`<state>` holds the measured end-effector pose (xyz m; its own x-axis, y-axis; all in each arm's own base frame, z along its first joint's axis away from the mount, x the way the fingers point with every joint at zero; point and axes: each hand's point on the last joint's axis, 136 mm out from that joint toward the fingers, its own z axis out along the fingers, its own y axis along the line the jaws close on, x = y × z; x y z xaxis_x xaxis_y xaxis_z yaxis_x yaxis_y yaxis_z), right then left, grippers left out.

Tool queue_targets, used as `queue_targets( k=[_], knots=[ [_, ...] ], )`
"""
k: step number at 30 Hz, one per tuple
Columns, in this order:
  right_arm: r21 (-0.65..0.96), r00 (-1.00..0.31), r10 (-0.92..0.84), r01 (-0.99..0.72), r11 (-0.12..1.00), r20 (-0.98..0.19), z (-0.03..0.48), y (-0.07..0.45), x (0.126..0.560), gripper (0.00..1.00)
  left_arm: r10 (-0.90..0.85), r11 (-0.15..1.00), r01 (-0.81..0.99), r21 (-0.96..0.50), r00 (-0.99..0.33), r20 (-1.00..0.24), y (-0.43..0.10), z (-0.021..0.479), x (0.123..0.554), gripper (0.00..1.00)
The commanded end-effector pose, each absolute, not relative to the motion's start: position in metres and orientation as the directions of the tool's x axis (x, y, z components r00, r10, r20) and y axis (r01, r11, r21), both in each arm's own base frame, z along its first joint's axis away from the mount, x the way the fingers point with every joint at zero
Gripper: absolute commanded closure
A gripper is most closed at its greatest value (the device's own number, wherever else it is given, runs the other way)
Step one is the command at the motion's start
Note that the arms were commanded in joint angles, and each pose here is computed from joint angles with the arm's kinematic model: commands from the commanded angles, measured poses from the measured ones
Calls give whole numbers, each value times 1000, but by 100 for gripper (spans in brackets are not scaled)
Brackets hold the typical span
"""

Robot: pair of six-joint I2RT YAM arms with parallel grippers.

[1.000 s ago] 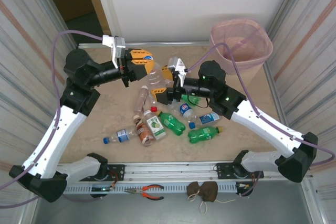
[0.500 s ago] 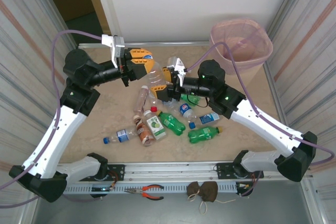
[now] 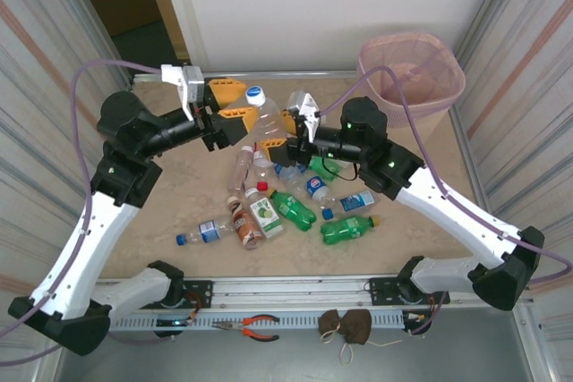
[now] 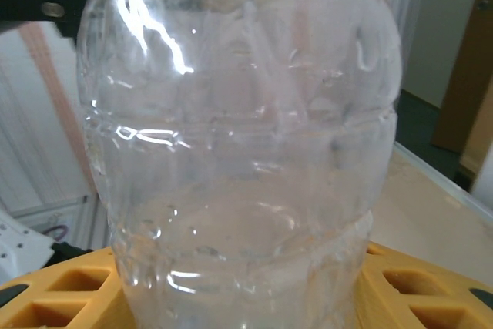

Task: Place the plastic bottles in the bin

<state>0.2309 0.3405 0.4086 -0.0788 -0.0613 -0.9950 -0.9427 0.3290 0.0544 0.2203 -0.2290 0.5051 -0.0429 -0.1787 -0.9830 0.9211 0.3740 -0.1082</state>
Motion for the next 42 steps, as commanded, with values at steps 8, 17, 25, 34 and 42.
queue_targets(
  k=[8,17,25,34,42],
  knots=[
    [100,-174,-48,-747,657,-984,435,242,311,48,-141,610,763,-214,-161,-977,-194,463,254,29],
    [139,-300,-4,-455,880,-954,431,116,385,48,-141,660,686,-306,-288,-947,-183,424,269,29],
    [177,-487,16,-287,941,-873,386,39,436,49,-117,646,674,-357,-375,-920,-187,396,272,29],
    [109,-735,-42,-157,982,-677,310,5,468,49,-109,628,668,-399,-432,-895,-192,378,274,30],
    [22,-897,-44,-60,998,-439,235,-17,473,49,-101,627,664,-408,-451,-887,-193,369,277,30]
  ],
)
